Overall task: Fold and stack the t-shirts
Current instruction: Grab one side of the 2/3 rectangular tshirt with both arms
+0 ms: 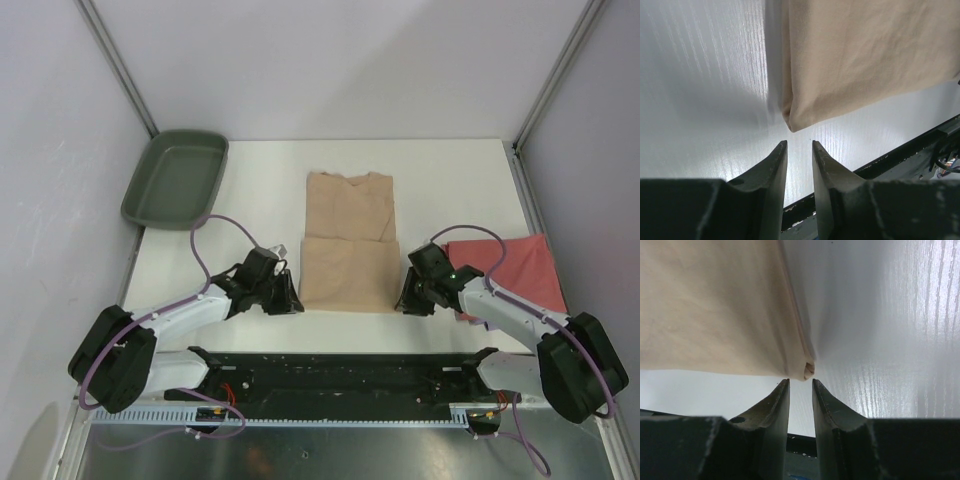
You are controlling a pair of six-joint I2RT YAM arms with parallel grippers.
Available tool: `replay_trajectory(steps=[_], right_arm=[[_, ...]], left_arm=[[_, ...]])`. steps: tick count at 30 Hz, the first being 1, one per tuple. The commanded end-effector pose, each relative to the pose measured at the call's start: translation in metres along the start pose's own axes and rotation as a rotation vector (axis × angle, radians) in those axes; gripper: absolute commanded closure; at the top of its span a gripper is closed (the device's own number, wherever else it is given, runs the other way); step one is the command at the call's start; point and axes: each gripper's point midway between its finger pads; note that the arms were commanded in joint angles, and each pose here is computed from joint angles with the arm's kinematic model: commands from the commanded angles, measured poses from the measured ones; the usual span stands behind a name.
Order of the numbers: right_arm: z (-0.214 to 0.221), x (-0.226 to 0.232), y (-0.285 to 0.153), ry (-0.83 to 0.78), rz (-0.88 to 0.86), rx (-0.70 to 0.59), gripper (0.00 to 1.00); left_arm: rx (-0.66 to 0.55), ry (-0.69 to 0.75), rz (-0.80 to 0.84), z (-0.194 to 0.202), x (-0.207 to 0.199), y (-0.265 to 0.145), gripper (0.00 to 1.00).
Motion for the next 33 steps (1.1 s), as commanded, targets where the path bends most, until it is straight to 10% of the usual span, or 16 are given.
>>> replay_trajectory(steps=[1, 33], right_arm=[[-0.003, -0.003, 0.007, 0.021, -0.002, -0.025, 0.71], [-0.009, -0.01, 0.023, 0.054, 0.015, -0.076, 0.69]], left_arm=[[-0.023, 0.019, 0.018, -0.004, -0.001, -0.003, 0.69], [-0.011, 0.019, 0.004, 0.0, 0.005, -0.001, 0.69]])
Point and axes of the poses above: each gripper's point midway between its finger pads, its own y axis out along the fingers, its own x axis along the line the jaws close on, z = x × y, and after that the axes turned 10 degrees about y, right-handed
